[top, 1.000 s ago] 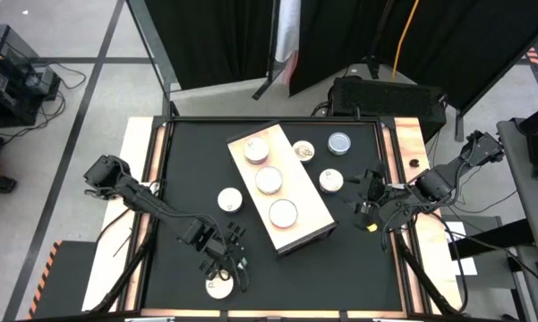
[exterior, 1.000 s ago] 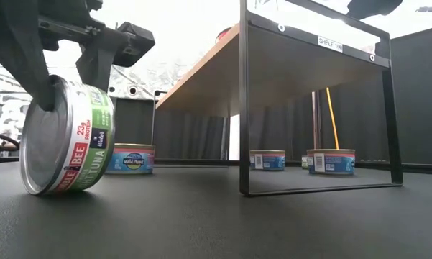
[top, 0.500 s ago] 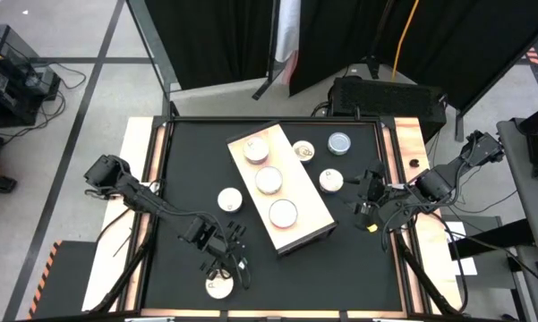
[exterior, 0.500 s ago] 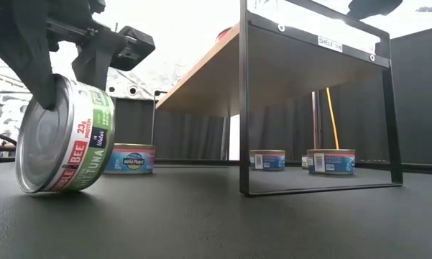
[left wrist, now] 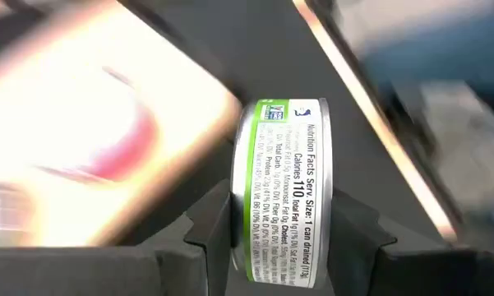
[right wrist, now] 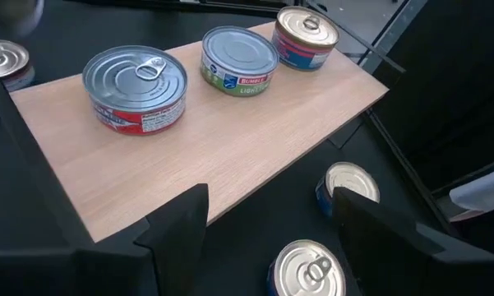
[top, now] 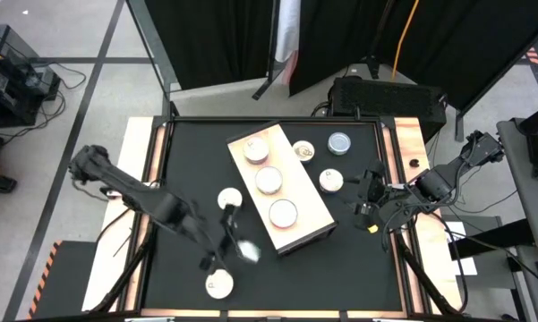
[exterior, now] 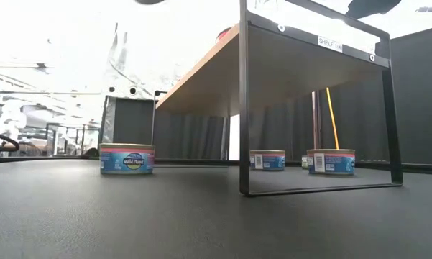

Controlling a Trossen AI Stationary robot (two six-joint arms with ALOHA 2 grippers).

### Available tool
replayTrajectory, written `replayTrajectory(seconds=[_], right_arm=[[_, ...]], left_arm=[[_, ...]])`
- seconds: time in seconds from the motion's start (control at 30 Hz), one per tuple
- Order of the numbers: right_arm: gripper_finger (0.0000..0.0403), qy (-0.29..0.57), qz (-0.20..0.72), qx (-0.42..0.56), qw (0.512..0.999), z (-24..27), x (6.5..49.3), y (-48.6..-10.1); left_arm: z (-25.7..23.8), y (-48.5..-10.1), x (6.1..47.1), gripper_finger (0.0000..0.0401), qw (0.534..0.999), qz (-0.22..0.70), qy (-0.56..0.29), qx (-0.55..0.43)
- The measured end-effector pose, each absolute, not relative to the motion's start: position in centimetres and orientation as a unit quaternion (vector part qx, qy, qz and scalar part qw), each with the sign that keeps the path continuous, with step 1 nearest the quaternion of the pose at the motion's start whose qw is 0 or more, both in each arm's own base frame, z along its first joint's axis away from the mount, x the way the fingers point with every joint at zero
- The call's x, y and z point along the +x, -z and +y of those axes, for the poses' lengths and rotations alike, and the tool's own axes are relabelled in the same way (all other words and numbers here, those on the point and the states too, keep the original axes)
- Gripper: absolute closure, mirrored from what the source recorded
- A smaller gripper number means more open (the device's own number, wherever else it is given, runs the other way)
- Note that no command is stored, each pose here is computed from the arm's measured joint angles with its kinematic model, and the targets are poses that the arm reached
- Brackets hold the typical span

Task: Stack canned seafood by type on shelf
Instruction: Stack the green tuna can on top of the green tuna can on the shelf

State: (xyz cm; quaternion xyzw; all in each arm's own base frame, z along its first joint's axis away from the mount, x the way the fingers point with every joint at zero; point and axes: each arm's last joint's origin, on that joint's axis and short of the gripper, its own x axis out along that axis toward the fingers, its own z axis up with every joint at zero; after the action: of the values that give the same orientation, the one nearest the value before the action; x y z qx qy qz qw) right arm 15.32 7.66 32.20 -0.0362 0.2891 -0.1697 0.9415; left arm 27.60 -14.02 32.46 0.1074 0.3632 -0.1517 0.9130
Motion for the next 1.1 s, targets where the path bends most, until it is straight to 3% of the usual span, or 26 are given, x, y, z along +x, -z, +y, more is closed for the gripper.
replayTrajectory(seconds=[0.2,0.4,0.67,0.83,1.1], right_arm=[[0.0149,0.182,0.252,-0.046,0.949,7.8,15.8,-32.8],[0.0149,0.174,0.212,-0.043,0.961,8.1,16.4,-33.6],[0.0149,0.168,0.219,-0.068,0.959,8.0,16.1,-33.7],[0.0149,0.158,0.240,-0.068,0.955,7.6,15.4,-33.5],[0.0149,0.129,0.257,-0.065,0.955,7.1,14.3,-33.6]], left_arm=[[-9.4,-39.5,26.6,0.0256,0.978,0.206,-0.024,0.025],[-4.4,-42.1,26.4,0.0251,0.971,0.099,-0.173,-0.136],[-2.4,-39.7,29.7,0.0248,0.940,0.110,-0.208,-0.248],[-2.1,-38.2,31.4,0.0248,0.919,0.134,-0.186,-0.321],[-0.4,-36.7,31.3,0.0247,0.883,0.178,-0.226,-0.371]])
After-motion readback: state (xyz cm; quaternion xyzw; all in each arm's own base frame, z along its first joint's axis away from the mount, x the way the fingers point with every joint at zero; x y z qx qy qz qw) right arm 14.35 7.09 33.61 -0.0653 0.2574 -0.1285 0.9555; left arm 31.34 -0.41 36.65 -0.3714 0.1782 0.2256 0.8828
